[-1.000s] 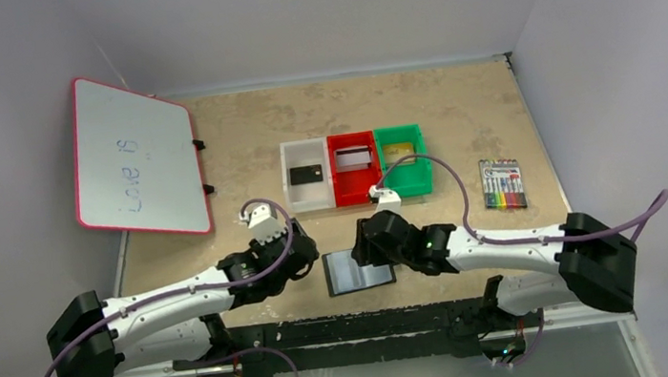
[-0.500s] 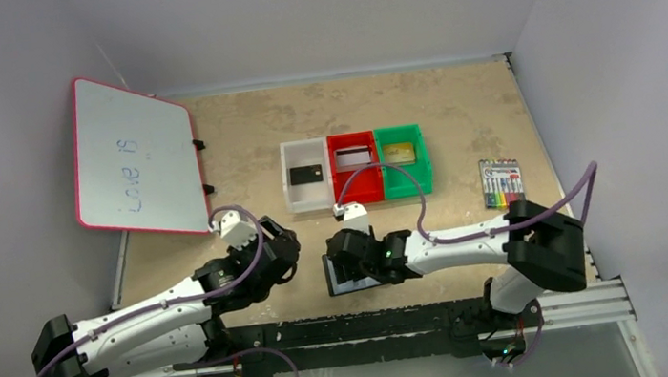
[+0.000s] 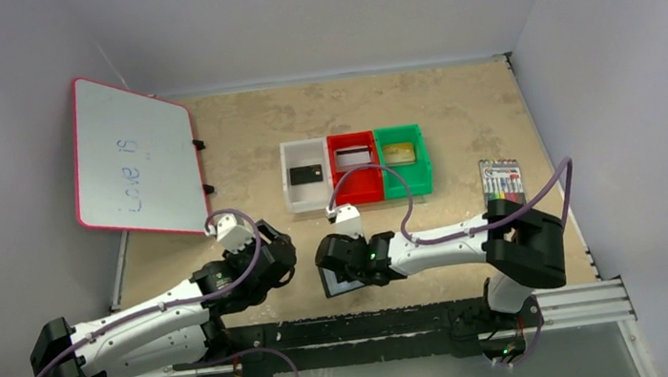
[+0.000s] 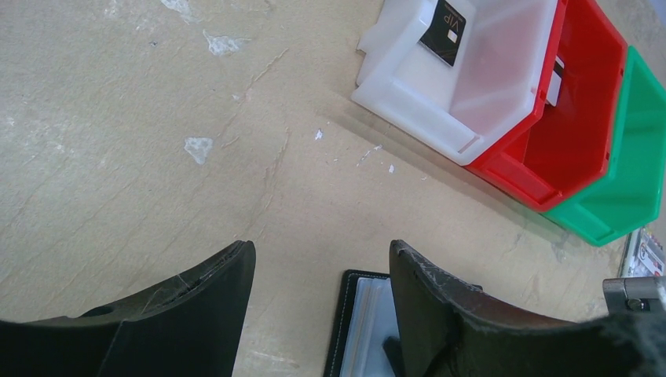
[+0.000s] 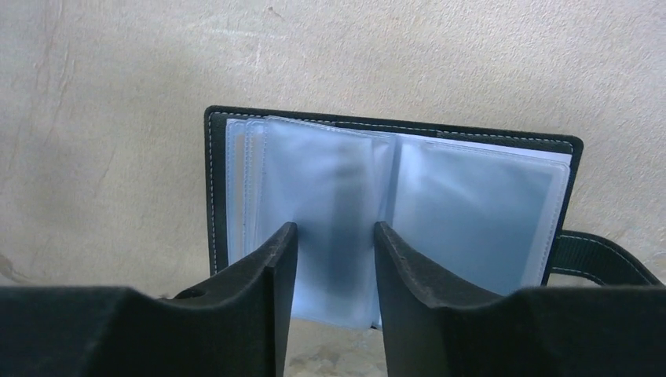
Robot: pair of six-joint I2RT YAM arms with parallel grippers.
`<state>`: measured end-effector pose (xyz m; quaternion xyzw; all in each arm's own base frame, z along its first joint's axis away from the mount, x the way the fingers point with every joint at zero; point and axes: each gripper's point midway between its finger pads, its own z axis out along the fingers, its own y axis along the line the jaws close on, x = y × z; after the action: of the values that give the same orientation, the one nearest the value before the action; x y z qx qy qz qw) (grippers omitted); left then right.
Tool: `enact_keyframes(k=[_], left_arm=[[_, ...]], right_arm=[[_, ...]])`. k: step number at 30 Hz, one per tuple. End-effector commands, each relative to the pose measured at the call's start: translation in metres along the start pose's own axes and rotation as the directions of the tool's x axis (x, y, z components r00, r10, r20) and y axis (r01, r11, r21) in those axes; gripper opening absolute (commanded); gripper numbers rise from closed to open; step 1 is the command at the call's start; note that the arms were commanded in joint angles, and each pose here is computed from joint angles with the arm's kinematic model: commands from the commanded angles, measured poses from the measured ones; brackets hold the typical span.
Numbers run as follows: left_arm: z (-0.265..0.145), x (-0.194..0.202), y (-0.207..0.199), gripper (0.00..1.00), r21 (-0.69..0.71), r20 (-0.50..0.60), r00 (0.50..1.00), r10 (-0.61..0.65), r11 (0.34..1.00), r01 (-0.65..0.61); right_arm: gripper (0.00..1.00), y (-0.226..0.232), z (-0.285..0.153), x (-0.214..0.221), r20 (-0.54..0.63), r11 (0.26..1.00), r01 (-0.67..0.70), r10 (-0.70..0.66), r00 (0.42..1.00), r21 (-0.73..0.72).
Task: Take the credit cards out of the card holder
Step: Remove the credit card from the card holder.
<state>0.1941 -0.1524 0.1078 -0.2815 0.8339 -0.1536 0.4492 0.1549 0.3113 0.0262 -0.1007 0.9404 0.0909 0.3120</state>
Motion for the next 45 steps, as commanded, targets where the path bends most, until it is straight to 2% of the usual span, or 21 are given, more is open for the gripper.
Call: enact_keyframes(k=[1, 4, 8, 18, 27, 36, 45], left_arm=[[0.002, -0.002, -0.006, 0.63, 0.014, 0.012, 1.0, -0.004, 1.0, 0.004], [0.003, 0.005, -0.013, 0.63, 0.033, -0.014, 1.0, 0.018, 0.999, -0.018], [0.006, 0.015, -0.023, 0.63, 0.054, -0.048, 0.998, 0.049, 0.997, -0.047], [0.01, 0.034, -0.037, 0.63, 0.083, -0.107, 0.99, 0.089, 0.993, -0.08], [0.004, 0.046, -0.066, 0.63, 0.208, -0.165, 0.982, 0.095, 0.976, -0.06], [0.001, 0.088, -0.107, 0.63, 0.373, -0.297, 0.944, 0.146, 0.928, -0.027], [-0.002, 0.119, -0.147, 0.63, 0.479, -0.402, 0.908, 0.12, 0.872, 0.097]], right_arm=[[0.37, -0.017, 0.004, 0.014, -0.037, 0.997, 0.019, -0.016, 0.999, 0.074], [0.24, -0.013, 0.004, 0.018, -0.045, 0.999, 0.009, -0.008, 0.999, 0.036], [0.0, -0.006, 0.006, 0.017, -0.046, 1.0, -0.017, 0.017, 0.999, -0.012], [0.0, -0.003, -0.01, -0.012, -0.004, 0.964, -0.177, 0.179, 0.984, -0.201], [0.0, -0.014, -0.028, -0.042, -0.003, 0.849, -0.337, 0.367, 0.93, -0.407], [0.0, -0.031, -0.025, -0.044, -0.04, 0.785, -0.431, 0.463, 0.885, -0.446], [0.0, -0.037, -0.024, -0.041, -0.047, 0.782, -0.442, 0.472, 0.88, -0.44]])
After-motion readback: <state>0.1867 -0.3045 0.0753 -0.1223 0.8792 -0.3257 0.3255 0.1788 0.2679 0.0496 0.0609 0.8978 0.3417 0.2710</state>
